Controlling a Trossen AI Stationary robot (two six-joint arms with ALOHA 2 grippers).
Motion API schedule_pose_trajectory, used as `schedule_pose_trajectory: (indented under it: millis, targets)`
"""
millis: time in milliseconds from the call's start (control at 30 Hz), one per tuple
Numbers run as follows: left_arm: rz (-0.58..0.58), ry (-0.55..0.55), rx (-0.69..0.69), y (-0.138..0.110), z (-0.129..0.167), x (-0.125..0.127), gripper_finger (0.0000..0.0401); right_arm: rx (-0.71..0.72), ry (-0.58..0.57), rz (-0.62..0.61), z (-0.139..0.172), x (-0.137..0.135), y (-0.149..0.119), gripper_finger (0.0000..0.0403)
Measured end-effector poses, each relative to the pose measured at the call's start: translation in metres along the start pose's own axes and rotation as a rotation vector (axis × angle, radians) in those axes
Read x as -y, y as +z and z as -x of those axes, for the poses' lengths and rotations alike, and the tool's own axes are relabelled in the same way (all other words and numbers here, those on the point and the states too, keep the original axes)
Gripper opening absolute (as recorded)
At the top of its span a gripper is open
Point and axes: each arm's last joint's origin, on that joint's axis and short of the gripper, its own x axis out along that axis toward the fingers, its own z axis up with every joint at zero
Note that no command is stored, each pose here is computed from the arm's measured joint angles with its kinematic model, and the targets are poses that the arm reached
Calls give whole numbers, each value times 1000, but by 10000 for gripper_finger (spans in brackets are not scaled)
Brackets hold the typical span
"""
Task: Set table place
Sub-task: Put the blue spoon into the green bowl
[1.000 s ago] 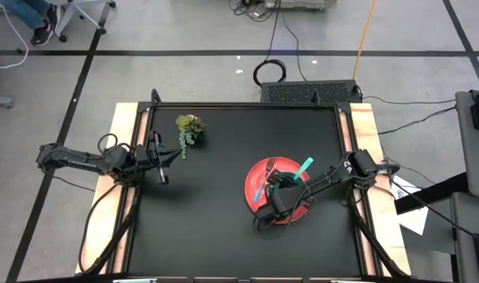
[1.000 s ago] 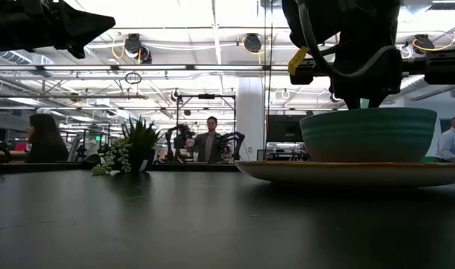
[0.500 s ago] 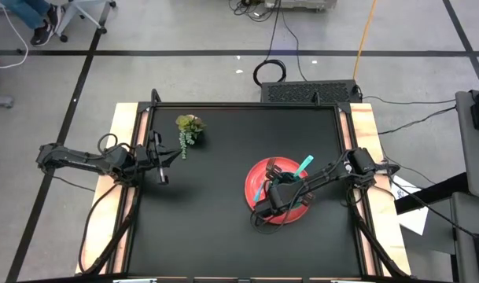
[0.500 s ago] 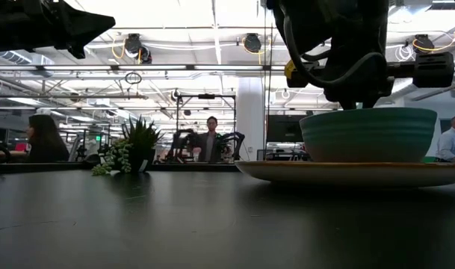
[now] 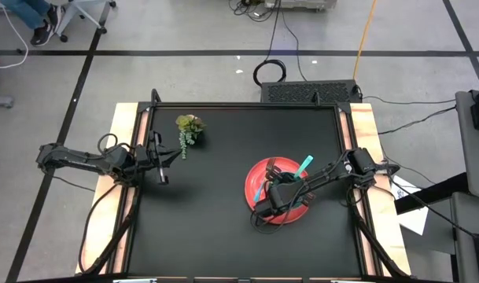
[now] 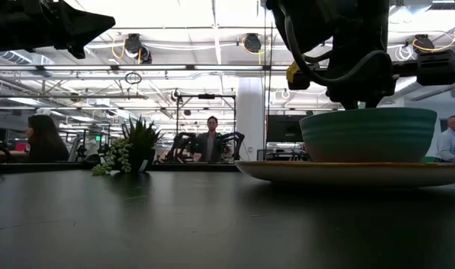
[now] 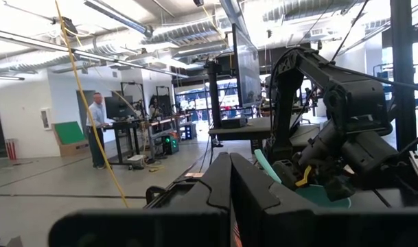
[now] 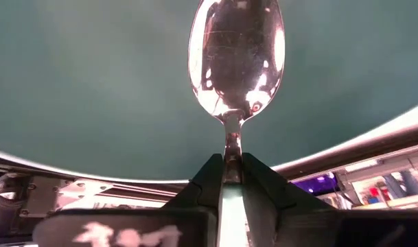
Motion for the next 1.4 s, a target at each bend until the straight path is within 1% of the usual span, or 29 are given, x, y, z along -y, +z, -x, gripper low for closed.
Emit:
schedule_pose_trajectory:
  millis: [67, 533, 833, 1067, 1167, 1233, 1400]
  targets:
    - [0, 0, 0, 0, 0, 0, 8, 6, 15, 2, 0, 0, 0, 29]
    - [-1, 0, 0, 0, 0, 0, 8, 9, 19, 20, 0, 1, 0, 29]
    - [-3, 0, 0, 0, 0, 0, 8, 90, 6, -19, 18, 10, -3, 29]
    - [-2, 1, 1, 0, 0, 0, 8, 93, 11, -21, 19, 10, -3, 29]
    - [-1, 1, 1, 0, 0, 0, 8, 124, 42, -35, 19, 9, -1, 29]
    - [0, 1, 1, 0, 0, 0, 8, 139, 38, -43, 19, 10, 0, 29]
    - [0, 1, 1, 0, 0, 0, 8, 135, 44, -58, 18, 12, -1, 29]
